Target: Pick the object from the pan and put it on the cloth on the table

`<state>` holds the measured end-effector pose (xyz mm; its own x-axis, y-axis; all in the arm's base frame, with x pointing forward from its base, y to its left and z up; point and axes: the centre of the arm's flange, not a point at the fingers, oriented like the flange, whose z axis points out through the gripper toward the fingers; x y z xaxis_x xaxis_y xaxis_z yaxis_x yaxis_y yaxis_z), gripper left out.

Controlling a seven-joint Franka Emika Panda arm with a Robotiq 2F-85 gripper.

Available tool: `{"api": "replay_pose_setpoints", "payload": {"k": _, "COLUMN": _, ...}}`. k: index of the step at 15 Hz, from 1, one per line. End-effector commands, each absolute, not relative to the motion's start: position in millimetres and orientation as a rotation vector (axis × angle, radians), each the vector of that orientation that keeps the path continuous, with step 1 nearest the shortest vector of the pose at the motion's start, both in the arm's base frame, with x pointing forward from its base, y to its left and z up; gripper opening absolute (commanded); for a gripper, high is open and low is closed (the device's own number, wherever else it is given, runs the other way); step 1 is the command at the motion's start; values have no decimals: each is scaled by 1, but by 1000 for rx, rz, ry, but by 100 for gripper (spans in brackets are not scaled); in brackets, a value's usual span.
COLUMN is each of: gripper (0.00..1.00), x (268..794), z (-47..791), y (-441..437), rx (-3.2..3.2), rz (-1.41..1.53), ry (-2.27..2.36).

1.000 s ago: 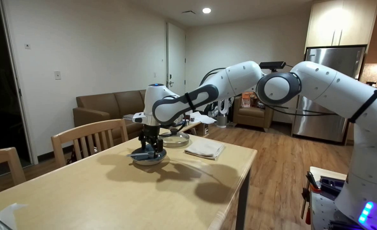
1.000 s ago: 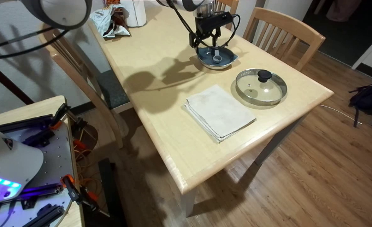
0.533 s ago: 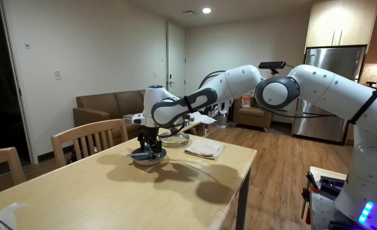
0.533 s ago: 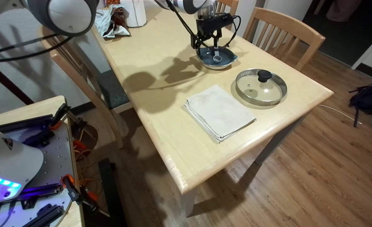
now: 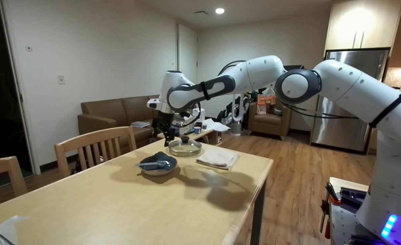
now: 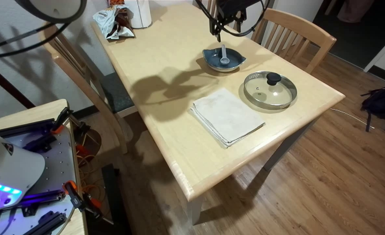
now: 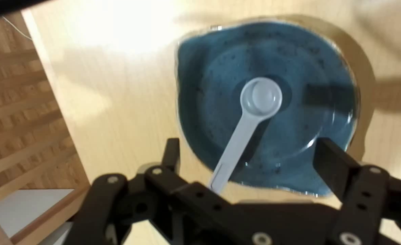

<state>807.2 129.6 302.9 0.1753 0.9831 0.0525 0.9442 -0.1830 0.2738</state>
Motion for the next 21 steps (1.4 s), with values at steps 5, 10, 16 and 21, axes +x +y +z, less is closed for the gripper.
{"api": "replay_pose_setpoints", "payload": {"k": 5, "gripper": 100, "x": 806, "z": 244, "y": 36, "rx": 2321, "rz": 251, "ry": 1964}}
{"api": "replay_pose_setpoints", "payload": {"k": 10, "gripper": 100, "x": 811, "z": 241, "y": 52, "rx": 2291, "rz": 282, "ry": 2030}}
{"api": "replay_pose_setpoints", "payload": {"k": 16, "gripper": 100, "x": 837, "z": 250, "y": 110, "rx": 2217, "rz": 222, "ry": 2179}}
{"api": "replay_pose_setpoints", "payload": {"k": 21, "gripper": 100, "x": 846, "z": 233, "y": 134, "rx": 2166, "rz": 139, "ry": 2241}}
